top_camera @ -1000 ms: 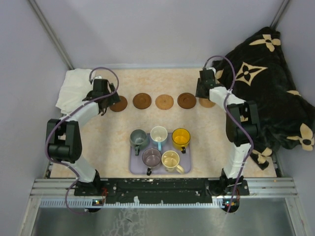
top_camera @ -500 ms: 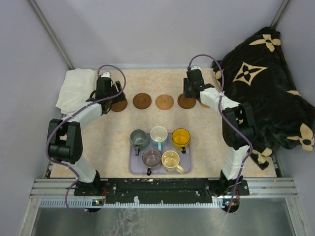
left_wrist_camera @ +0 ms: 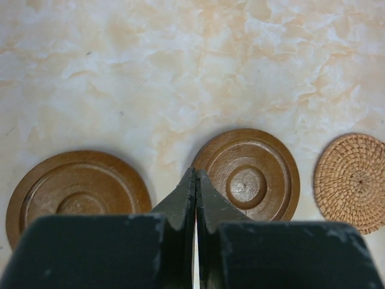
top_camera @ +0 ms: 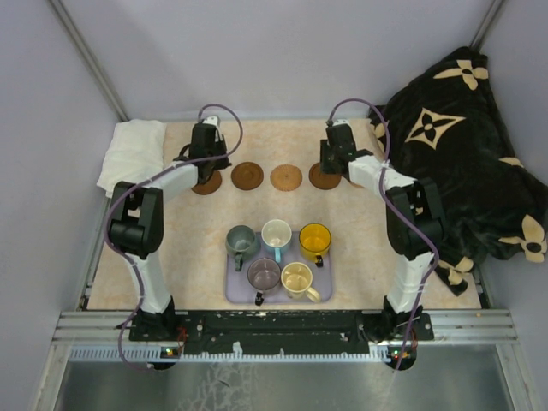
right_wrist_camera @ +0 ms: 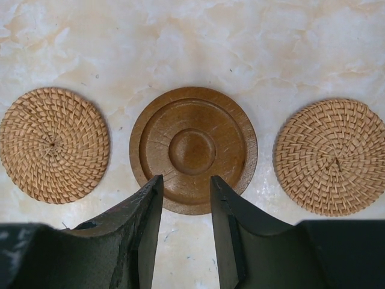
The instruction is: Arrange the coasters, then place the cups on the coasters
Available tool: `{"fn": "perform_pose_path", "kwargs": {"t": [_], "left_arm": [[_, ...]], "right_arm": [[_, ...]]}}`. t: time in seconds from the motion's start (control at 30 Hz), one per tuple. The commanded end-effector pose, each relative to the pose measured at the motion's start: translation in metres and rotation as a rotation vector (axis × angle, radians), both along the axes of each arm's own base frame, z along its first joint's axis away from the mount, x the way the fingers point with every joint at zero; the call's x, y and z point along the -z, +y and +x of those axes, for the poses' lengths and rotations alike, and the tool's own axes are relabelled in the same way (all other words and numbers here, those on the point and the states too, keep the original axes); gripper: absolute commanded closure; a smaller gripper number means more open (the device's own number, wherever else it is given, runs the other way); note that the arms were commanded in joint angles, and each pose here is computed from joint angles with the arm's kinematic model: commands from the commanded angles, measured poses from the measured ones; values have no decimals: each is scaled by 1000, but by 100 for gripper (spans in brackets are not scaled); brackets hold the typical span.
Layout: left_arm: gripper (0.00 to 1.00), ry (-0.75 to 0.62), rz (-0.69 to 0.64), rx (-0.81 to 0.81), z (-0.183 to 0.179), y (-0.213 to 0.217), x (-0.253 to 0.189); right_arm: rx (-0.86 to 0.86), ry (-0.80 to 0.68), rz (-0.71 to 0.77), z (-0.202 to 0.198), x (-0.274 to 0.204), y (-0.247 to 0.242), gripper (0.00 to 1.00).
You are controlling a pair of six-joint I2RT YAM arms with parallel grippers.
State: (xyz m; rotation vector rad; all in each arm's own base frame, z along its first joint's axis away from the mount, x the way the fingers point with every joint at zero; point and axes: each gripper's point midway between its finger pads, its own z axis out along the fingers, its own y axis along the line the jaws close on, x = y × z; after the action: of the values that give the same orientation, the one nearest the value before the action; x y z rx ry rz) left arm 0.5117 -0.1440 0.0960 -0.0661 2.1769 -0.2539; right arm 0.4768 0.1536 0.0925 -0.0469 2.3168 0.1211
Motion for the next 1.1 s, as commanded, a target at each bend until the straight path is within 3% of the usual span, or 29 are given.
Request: {"fn": "perform_pose_path", "kwargs": {"t": [0.0,0.37,0.63,0.73,1.07], "left_arm": [[98,-24,31,70,10,-22,-5],[100,31,28,82,15,-34,23],[100,51,32,117,8,-46,36],[100,57,33,134,5,-52,39],[100,83,38,175,-7,-68,50]], "right_arm": [[-10,-36,32,9,-5,9,62],[-19,-6,28,16,15,15,64],[-15,11,32,18,23,17,70],[-12,15,30,17,25,16,77],[-10,28,26,16,32,16,82]]}}
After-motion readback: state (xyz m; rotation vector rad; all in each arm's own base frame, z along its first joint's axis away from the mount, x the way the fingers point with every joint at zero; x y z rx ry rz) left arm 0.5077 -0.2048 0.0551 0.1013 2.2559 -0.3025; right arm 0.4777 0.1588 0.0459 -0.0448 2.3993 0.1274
